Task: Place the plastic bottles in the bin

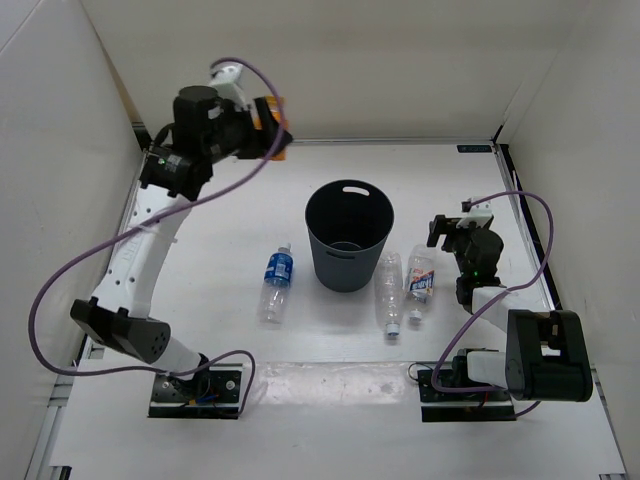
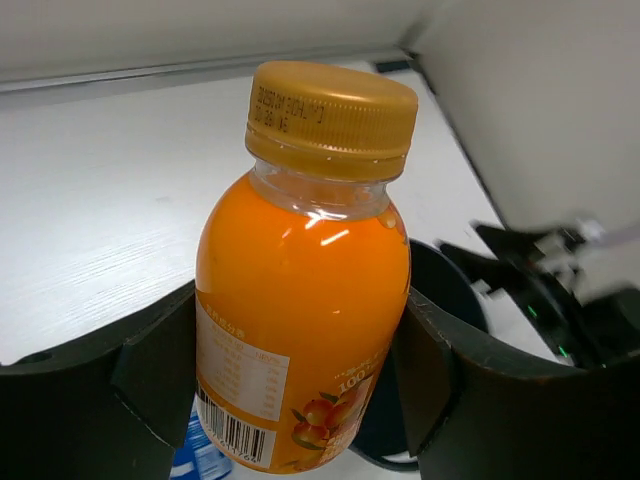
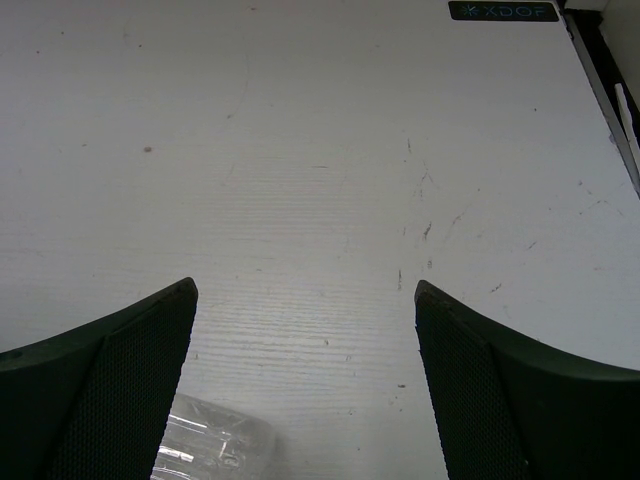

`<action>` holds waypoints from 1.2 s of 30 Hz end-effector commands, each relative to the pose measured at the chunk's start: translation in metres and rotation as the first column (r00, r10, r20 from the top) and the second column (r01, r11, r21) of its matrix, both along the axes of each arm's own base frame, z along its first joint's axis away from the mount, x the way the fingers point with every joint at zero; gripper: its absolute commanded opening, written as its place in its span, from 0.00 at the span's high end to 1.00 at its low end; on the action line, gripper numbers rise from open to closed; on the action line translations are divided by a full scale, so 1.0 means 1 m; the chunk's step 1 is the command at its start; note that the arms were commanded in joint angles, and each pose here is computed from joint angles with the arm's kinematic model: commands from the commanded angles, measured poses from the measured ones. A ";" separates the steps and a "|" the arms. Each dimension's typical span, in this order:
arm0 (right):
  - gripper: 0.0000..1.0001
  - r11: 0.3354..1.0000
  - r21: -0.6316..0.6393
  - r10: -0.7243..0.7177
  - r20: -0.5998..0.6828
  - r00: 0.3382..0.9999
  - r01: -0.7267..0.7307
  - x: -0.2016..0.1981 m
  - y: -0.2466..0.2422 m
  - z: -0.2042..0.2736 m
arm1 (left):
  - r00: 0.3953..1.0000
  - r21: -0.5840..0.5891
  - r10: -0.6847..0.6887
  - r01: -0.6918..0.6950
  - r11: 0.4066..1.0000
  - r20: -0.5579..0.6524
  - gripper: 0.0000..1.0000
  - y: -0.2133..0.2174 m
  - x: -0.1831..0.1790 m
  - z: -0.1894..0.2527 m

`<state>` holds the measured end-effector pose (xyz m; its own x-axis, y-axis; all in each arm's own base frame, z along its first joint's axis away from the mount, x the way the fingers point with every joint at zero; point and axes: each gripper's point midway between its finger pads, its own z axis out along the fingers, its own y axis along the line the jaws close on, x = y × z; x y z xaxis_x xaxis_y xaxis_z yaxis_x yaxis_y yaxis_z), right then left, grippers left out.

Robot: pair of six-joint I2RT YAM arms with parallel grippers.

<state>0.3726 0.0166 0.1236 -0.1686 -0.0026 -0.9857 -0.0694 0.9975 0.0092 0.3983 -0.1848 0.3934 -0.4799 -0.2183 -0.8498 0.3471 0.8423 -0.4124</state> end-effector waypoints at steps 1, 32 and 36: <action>0.10 1.000 0.002 -0.001 0.052 0.999 0.001 0.008 0.002 0.017 | 0.969 0.056 -0.231 0.227 0.972 0.090 0.40 -0.057 -0.030 0.002; 0.10 1.000 -0.002 -0.025 0.057 0.998 0.025 0.007 0.003 0.017 | 0.891 0.272 -0.435 0.454 0.849 -0.129 0.09 -0.159 -0.079 -0.101; 0.10 1.000 -0.002 -0.027 0.055 0.998 0.027 0.007 0.003 0.017 | 0.924 0.293 -0.383 0.367 0.883 -0.003 0.00 -0.143 -0.069 -0.046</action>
